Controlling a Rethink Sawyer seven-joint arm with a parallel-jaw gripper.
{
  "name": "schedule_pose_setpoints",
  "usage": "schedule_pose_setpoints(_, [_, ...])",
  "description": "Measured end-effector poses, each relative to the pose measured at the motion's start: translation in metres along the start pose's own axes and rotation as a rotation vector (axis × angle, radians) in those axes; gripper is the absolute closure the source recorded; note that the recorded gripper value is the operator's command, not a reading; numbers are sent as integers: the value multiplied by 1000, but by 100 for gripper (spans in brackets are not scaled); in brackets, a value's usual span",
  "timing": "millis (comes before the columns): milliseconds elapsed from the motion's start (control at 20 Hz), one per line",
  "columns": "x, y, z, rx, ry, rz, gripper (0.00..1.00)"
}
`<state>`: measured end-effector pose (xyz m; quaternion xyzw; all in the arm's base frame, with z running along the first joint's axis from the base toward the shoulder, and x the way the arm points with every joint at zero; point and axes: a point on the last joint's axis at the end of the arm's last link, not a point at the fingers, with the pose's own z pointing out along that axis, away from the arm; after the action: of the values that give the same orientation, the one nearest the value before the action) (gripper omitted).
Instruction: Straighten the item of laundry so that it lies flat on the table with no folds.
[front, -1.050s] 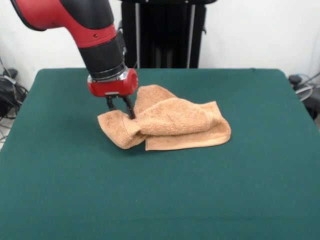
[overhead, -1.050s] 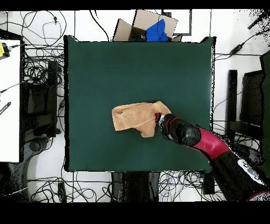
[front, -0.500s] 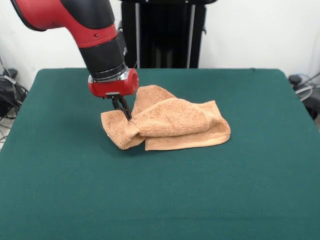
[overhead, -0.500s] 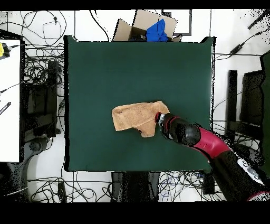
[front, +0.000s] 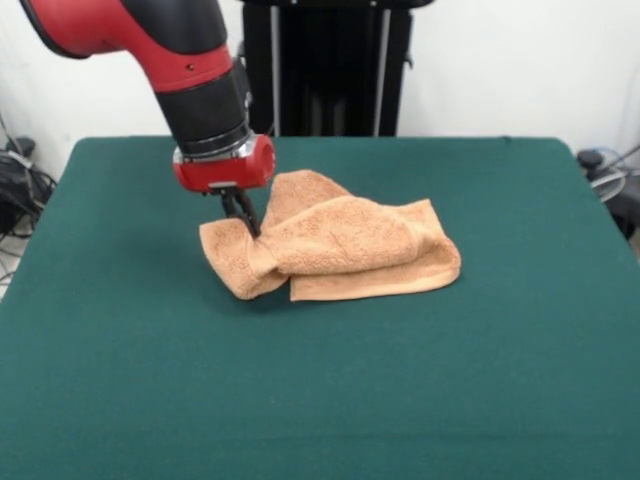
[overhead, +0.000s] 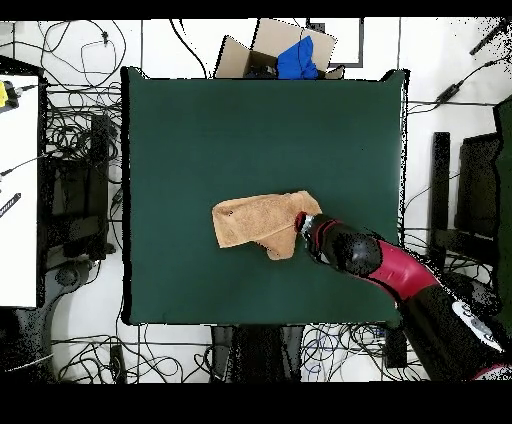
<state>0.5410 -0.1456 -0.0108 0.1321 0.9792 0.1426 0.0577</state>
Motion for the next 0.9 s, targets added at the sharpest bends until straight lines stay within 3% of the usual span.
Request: schedule_pose_setpoints(900, [-28,17,-77,15,88,-4,100])
